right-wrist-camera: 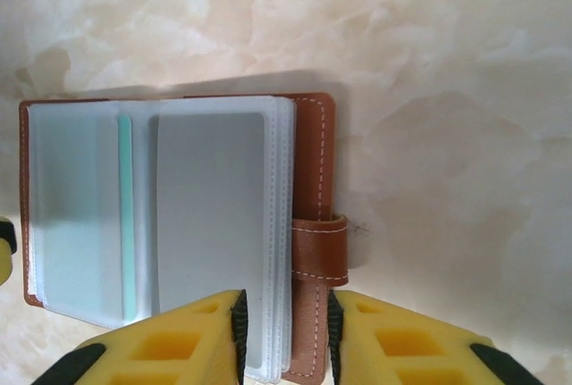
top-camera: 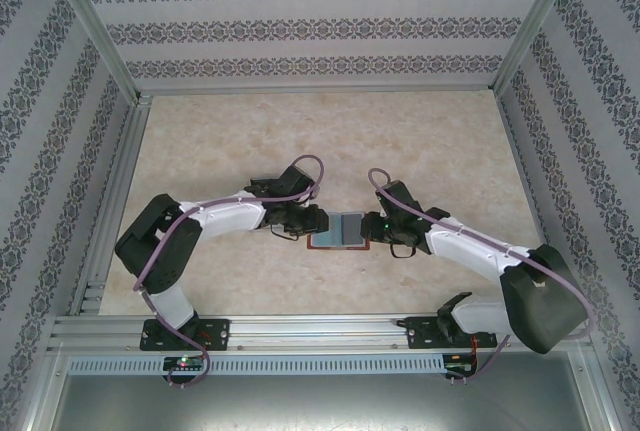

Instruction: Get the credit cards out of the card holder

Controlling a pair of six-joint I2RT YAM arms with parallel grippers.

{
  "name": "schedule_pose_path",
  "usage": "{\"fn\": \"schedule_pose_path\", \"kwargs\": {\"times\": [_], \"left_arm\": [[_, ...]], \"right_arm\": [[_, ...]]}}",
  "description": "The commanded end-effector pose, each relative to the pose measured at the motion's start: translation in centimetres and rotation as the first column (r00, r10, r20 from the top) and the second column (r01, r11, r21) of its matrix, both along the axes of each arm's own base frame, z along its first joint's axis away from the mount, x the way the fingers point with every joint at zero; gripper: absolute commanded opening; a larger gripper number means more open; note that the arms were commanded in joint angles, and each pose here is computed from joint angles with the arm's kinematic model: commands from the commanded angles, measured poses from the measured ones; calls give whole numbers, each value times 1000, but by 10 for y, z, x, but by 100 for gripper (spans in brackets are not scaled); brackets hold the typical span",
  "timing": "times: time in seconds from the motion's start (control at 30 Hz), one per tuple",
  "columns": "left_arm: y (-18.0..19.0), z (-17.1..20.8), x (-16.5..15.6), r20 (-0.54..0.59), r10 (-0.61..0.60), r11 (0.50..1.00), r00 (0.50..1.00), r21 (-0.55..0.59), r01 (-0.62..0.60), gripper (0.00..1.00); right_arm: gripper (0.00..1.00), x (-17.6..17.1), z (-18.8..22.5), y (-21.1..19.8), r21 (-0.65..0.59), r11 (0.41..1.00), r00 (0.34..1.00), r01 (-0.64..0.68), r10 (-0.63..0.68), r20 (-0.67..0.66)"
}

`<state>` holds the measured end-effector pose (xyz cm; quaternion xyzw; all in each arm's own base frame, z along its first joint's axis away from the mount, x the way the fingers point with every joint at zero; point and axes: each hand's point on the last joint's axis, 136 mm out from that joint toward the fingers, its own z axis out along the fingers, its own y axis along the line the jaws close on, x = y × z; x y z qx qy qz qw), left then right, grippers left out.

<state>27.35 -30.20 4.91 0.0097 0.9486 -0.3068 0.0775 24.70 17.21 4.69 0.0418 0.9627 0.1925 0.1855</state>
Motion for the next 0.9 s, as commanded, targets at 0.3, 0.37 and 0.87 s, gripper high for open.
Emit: {"fn": "schedule_pose_path", "kwargs": {"times": [0.3,0.37,0.87], "left_arm": [[4,-20,-9,-70,-1,999,998,35,4,29],[4,-21,-9,-70,-3,999,998,33,5,29],[1,-22,-9,-80,-11,1000,997,25,13,29]], "right_arm": [[33,7,-6,28,43,997,997,-65,67,-39],[32,7,-6,30,44,997,997,-68,70,-38],[34,5,-1,35,50,996,996,-76,78,-35]]}}
